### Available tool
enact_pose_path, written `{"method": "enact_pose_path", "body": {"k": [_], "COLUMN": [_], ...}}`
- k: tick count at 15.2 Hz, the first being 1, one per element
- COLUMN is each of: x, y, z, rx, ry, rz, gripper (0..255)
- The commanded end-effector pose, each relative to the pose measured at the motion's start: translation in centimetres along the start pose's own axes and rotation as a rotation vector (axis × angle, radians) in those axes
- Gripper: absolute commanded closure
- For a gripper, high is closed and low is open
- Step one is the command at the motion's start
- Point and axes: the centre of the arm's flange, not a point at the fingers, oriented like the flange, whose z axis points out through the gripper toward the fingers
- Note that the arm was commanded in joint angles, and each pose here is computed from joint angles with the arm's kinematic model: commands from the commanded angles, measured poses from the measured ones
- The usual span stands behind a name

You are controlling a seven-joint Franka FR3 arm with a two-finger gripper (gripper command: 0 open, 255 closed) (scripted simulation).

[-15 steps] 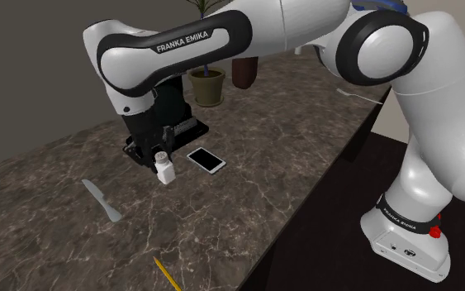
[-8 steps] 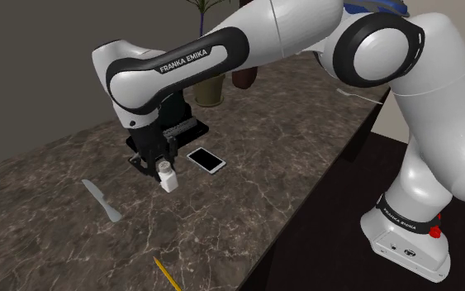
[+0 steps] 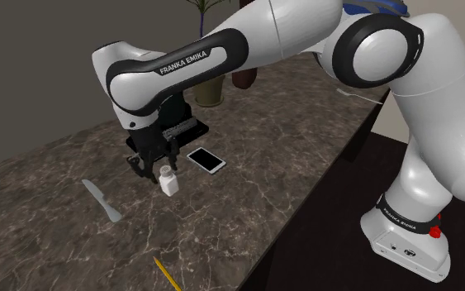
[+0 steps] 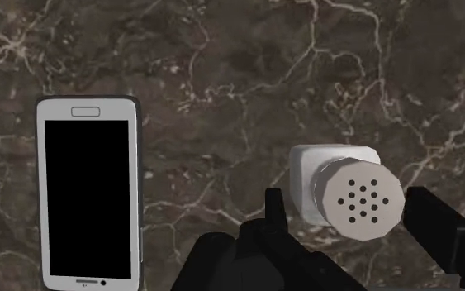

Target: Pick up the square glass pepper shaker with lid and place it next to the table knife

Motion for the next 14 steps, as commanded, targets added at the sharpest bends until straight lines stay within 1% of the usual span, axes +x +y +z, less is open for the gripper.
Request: {"method": "enact_pose_path", "body": {"k": [1, 5, 9, 14], "x": [0.0, 0.0, 0.0, 0.0], "y": [0.0, 0.0, 0.0, 0.0], "z": [0.0, 0.0, -5.0, -5.0], "rx": [0.000, 0.000, 0.000, 0.000], "ry": [0.000, 0.000, 0.000, 0.000], "rz": [0.000, 0.000, 0.000, 0.000], "gripper": [0, 0, 0, 0]}}
